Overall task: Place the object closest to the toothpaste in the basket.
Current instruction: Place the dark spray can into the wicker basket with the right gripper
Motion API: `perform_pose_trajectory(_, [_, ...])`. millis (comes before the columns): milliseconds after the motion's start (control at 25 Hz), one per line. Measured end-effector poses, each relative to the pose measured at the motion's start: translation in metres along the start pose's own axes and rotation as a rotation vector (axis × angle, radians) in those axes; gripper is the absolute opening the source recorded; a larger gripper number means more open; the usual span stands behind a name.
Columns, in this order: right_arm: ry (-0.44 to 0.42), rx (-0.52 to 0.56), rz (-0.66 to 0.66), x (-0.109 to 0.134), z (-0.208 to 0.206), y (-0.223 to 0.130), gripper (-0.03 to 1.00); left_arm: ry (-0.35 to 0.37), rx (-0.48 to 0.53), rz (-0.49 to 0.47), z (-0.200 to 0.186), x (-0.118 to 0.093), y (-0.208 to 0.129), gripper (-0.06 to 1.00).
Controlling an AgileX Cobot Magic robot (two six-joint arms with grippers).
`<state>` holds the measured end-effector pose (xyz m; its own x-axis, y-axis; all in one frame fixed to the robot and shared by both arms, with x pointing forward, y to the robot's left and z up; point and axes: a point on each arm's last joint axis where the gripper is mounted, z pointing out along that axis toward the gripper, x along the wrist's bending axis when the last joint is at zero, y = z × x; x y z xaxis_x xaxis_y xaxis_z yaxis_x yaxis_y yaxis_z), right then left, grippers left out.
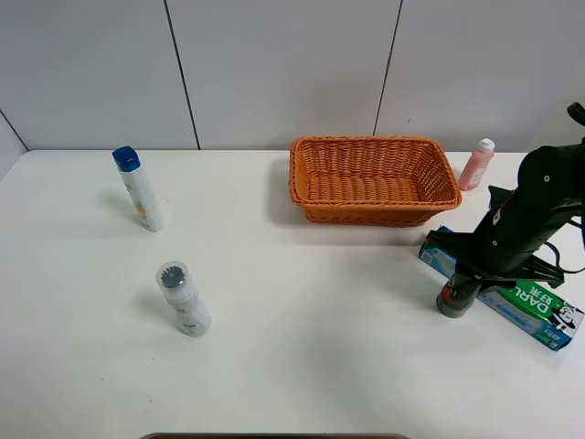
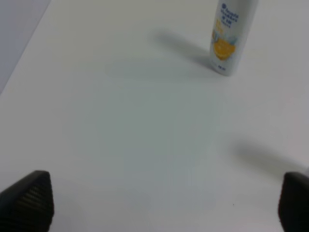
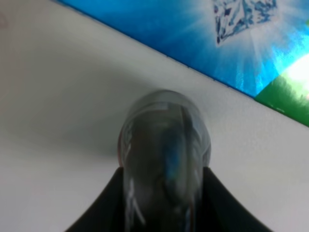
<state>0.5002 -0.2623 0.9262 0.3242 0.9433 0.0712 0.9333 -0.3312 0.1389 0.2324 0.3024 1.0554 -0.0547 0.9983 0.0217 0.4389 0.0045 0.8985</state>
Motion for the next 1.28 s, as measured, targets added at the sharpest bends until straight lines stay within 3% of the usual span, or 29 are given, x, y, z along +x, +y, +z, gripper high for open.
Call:
perform_pose_trajectory(360, [0.053,-0.104,-0.006,-0.001,-0.036,-0.002,0.31,0.0,0.0,0.0,0.0,0.0,0.0,0.94])
perform_pose_trajectory(960, [0.189,-0.485,-0.217,-0.014,-0.138,-0.03,0.31,0.0,0.0,0.0,0.0,0.0,0.0,0.94])
perform_pose_trajectory(1280, [0.274,-0.644,-0.354,0.014,-0.17,-0.023,0.31,0.001,0.0,0.0,0.0,0.0,0.0,0.94])
